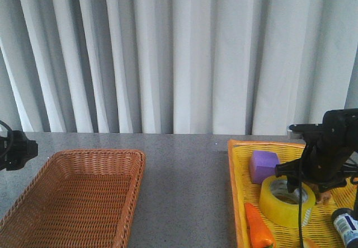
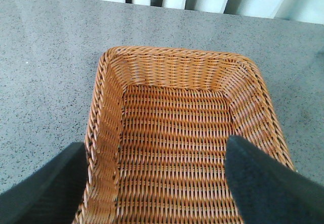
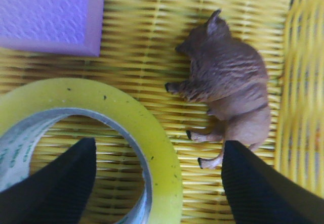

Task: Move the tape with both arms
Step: 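Lower the right gripper over the yellow tape roll in the yellow basket, then close the right gripper on the tape roll rim and lift it, then carry the tape roll toward the table center and lower it down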

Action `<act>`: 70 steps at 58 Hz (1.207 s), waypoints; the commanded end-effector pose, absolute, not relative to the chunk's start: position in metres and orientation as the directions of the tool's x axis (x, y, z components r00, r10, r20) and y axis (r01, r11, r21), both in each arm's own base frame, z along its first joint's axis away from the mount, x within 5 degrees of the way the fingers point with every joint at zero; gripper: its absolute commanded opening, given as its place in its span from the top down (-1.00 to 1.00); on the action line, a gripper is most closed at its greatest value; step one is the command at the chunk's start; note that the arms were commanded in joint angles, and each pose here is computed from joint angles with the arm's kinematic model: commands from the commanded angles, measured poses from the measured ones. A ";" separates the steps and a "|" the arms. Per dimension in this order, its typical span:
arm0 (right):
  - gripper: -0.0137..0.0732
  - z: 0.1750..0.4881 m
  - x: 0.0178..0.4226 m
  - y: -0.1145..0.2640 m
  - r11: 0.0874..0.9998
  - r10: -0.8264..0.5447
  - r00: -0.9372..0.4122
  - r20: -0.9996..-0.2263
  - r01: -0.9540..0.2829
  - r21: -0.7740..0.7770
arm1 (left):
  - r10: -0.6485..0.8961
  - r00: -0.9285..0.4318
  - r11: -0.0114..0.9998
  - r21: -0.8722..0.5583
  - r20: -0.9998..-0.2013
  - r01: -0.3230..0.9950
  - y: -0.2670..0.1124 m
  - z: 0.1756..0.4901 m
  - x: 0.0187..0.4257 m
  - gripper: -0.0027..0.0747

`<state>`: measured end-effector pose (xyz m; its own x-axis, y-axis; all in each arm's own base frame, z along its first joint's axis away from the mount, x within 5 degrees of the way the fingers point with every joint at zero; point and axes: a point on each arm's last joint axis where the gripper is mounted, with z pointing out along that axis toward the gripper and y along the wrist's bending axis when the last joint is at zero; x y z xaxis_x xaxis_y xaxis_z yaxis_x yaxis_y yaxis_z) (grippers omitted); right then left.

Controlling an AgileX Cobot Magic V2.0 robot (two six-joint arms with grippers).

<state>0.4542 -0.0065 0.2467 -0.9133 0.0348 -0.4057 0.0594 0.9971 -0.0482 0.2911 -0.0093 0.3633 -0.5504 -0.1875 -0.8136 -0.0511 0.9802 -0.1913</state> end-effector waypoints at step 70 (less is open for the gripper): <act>0.70 0.398 0.428 0.029 0.982 -0.111 -0.689 -0.717 -0.188 0.029 | -0.199 -0.451 0.977 -0.209 -0.870 -0.028 -0.011 0.387 0.289 -0.45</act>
<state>0.4454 0.0115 0.3448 -0.8118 -0.0808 -0.5783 -0.1148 0.9931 0.0225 0.2911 -0.0093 0.3633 -0.5504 -0.1875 -0.8136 -0.0511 0.9802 -0.1913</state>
